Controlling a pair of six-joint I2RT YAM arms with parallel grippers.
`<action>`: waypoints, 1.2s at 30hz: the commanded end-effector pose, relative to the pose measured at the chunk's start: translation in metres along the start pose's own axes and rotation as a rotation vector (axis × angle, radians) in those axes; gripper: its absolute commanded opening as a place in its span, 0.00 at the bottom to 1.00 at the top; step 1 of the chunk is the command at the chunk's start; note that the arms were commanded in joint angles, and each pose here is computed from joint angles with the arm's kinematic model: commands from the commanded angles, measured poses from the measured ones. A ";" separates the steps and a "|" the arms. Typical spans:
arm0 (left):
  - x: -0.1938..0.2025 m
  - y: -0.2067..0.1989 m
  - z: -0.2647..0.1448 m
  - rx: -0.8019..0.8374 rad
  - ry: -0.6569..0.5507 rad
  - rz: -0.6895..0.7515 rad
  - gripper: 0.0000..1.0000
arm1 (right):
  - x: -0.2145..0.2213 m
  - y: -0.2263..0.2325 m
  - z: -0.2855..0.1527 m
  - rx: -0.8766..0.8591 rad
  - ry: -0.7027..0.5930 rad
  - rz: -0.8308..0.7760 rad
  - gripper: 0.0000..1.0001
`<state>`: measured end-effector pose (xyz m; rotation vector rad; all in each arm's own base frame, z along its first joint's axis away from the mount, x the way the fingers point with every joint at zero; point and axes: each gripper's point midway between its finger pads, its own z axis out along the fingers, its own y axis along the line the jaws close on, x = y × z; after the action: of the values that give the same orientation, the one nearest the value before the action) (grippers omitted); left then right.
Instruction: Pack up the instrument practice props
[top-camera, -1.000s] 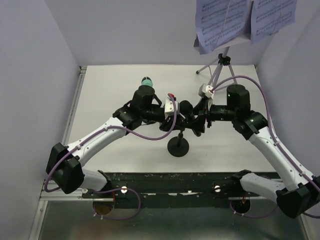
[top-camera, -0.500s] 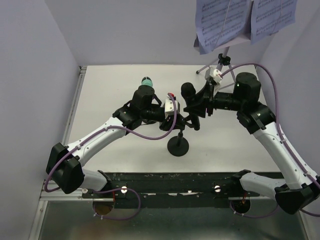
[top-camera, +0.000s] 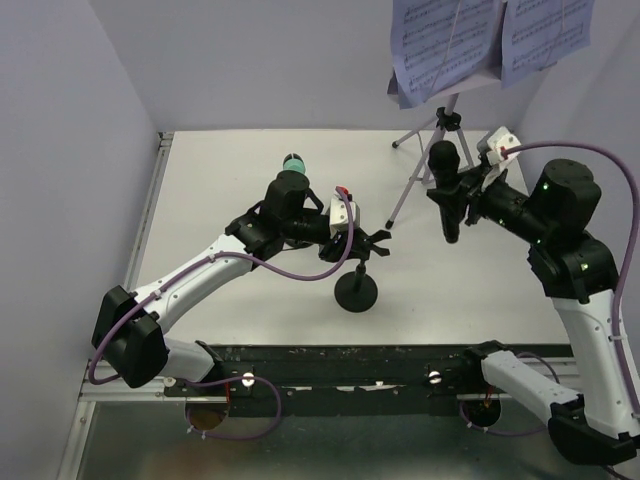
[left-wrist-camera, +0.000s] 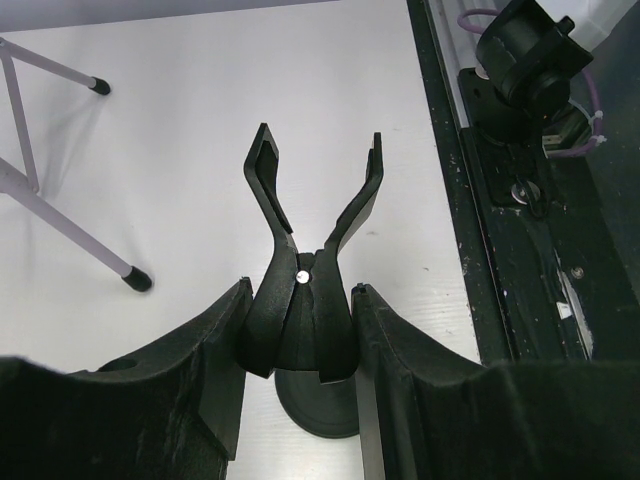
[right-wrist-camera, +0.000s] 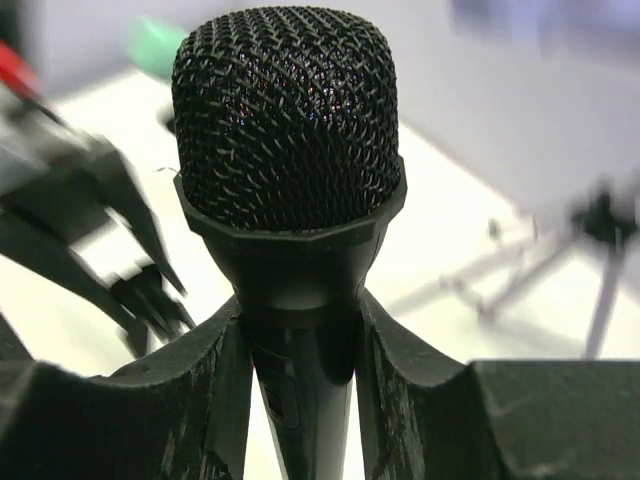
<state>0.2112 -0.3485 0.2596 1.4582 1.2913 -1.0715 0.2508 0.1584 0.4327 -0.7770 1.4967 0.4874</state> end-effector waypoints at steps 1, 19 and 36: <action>0.016 -0.001 -0.004 -0.019 0.046 -0.011 0.00 | 0.137 -0.032 -0.045 0.310 0.439 0.165 0.00; 0.018 -0.003 -0.007 -0.037 0.049 -0.032 0.00 | 0.386 -0.095 -0.190 0.633 1.349 0.429 0.00; 0.023 -0.004 -0.010 -0.041 0.078 -0.028 0.00 | 0.447 -0.112 -0.211 0.749 1.361 0.442 0.00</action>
<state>0.2105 -0.3424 0.2590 1.4486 1.3018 -1.0365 0.1953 -0.1319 0.0333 -0.0730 2.9572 -0.3516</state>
